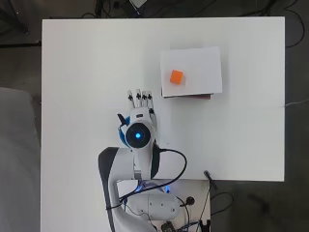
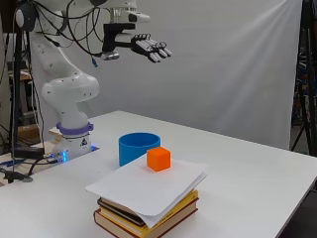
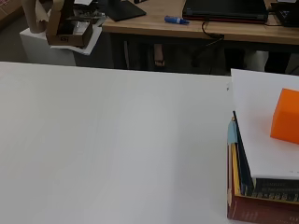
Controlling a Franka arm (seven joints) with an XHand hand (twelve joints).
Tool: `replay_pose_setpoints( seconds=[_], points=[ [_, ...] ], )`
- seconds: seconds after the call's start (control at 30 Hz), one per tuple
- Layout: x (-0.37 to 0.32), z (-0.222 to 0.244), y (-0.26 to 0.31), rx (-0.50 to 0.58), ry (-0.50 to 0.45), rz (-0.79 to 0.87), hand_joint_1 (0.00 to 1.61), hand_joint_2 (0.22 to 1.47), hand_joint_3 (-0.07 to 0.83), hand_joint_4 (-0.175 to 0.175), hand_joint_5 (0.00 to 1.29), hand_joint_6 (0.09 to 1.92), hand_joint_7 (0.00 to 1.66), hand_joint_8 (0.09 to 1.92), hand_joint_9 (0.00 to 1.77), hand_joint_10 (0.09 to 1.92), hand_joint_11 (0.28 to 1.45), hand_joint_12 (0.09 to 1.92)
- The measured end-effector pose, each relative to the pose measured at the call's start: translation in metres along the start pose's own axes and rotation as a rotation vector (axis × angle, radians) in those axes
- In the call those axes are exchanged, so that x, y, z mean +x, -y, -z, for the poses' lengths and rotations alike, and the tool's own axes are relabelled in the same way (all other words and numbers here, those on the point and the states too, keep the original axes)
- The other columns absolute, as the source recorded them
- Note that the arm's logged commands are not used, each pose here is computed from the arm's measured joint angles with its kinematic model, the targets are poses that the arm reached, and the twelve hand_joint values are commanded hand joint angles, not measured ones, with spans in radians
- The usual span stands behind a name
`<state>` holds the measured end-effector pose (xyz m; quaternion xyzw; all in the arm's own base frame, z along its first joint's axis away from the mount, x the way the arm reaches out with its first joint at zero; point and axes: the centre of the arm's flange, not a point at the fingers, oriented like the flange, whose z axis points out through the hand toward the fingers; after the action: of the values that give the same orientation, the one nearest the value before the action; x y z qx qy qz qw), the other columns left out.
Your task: Teleoperate dual arm-hand system to pick and place objects
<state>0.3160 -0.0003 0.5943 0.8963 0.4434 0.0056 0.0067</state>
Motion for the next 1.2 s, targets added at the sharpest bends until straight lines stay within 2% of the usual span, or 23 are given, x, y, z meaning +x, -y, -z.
replay_pose_setpoints(
  seconds=[0.2,0.3,0.47,0.63,0.8,0.97,1.07,1.2],
  points=[
    [0.038,0.0,-0.048,-0.005,0.03,0.053,0.13,1.14,0.003,0.08,0.31,0.09,0.34,0.09,0.47,0.09,0.47,0.09],
    [0.043,0.004,-0.074,-0.001,0.006,0.068,0.15,1.14,0.002,0.075,0.32,0.09,0.34,0.09,0.46,0.09,0.47,0.09],
    [0.042,-0.011,-0.12,0.056,-0.038,0.049,0.19,1.14,0.001,0.037,0.32,0.09,0.34,0.09,0.46,0.09,0.46,0.09],
    [0.031,-0.05,-0.175,0.144,-0.056,-0.045,0.21,1.14,-0.002,0.021,0.3,0.09,0.36,0.09,0.49,0.09,0.46,0.09],
    [0.017,-0.099,-0.223,0.205,-0.052,-0.161,0.16,1.14,-0.001,0.018,0.24,0.09,0.31,0.09,0.41,0.09,0.45,0.09],
    [-0.022,-0.128,-0.252,0.218,-0.051,-0.258,0.13,1.13,-0.003,0.031,0.24,0.09,0.31,0.09,0.4,0.09,0.44,0.09],
    [-0.028,-0.164,-0.263,0.254,-0.02,-0.284,0.1,1.13,-0.002,0.037,0.21,0.09,0.3,0.09,0.4,0.09,0.43,0.09],
    [-0.036,-0.212,-0.26,0.293,0.009,-0.294,0.09,1.11,-0.006,0.027,0.21,0.09,0.34,0.09,0.43,0.09,0.44,0.09]
  ],
)
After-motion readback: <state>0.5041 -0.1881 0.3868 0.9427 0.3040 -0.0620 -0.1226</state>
